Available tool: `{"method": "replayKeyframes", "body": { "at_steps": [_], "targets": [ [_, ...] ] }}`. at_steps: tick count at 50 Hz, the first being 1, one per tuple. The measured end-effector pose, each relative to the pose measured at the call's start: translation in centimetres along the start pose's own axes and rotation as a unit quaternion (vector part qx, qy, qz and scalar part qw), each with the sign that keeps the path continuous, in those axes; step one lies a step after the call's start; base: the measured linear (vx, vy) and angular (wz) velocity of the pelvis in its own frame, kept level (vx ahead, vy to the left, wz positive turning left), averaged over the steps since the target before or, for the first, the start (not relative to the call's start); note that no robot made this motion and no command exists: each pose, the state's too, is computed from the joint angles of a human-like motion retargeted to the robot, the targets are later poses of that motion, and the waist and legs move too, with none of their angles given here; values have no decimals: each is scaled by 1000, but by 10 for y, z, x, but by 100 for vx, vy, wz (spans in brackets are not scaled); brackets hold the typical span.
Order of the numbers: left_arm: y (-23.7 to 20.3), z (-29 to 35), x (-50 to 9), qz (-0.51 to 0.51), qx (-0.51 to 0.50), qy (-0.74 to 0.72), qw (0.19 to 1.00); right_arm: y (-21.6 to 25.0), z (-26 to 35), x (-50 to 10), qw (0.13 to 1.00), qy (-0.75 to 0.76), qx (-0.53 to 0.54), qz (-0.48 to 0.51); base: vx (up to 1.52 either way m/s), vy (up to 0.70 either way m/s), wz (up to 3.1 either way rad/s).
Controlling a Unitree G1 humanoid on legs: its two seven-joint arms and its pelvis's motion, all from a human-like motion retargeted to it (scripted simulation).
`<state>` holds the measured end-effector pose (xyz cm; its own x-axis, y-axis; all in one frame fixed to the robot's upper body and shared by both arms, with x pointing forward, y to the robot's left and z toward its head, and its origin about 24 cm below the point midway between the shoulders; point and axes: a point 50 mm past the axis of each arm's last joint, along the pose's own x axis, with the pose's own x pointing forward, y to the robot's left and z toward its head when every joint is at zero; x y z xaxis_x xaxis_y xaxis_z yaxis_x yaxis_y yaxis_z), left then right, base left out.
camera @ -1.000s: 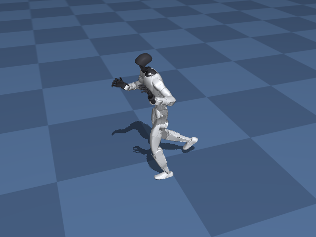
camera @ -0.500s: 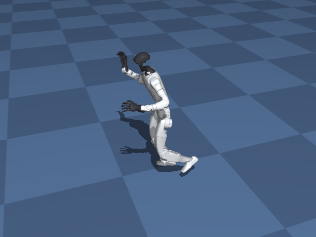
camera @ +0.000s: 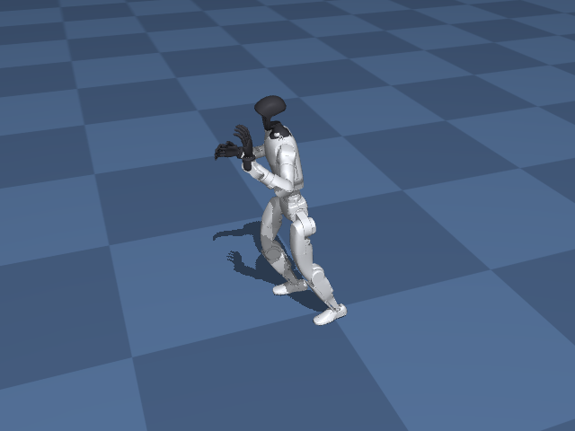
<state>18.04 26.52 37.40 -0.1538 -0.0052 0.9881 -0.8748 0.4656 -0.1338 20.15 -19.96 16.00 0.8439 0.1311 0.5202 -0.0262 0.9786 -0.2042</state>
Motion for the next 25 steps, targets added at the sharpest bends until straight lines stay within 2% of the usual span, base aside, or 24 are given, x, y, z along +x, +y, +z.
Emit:
{"method": "replayKeyframes", "body": {
  "at_steps": [3, 6, 9, 12, 15, 17, 21, 25],
  "targets": [
    [-28, 31, -8, -37, -90, -21, 995, -50, 9, -13, 981, 19, -187, -51, 121, -46, 184],
    [-58, 69, -27, -111, -190, -52, 974, -77, 19, -13, 949, 10, -308, -69, 116, -58, 64],
    [-72, 92, -47, -187, -199, -110, 956, -94, 26, 6, 922, -29, -379, -73, 105, -49, -42],
    [-69, 81, -69, -232, -146, -81, 958, -105, 38, 41, 912, -98, -370, -148, 89, -38, -90],
    [-53, 57, -105, -270, -132, 34, 953, -103, 52, 66, 907, -180, -275, -262, 88, -27, -35],
    [-39, 45, -127, -300, -123, 97, 941, -94, 64, 74, 898, -228, -234, -293, 89, -19, -7],
    [-2, 27, -153, -347, -102, 183, 914, -65, 93, 88, 892, -309, -232, -235, 95, -6, -2],
    [27, 20, -153, -321, -99, 235, 912, -19, 134, 99, 871, -419, -218, -138, 101, 5, 58]
  ]
}}
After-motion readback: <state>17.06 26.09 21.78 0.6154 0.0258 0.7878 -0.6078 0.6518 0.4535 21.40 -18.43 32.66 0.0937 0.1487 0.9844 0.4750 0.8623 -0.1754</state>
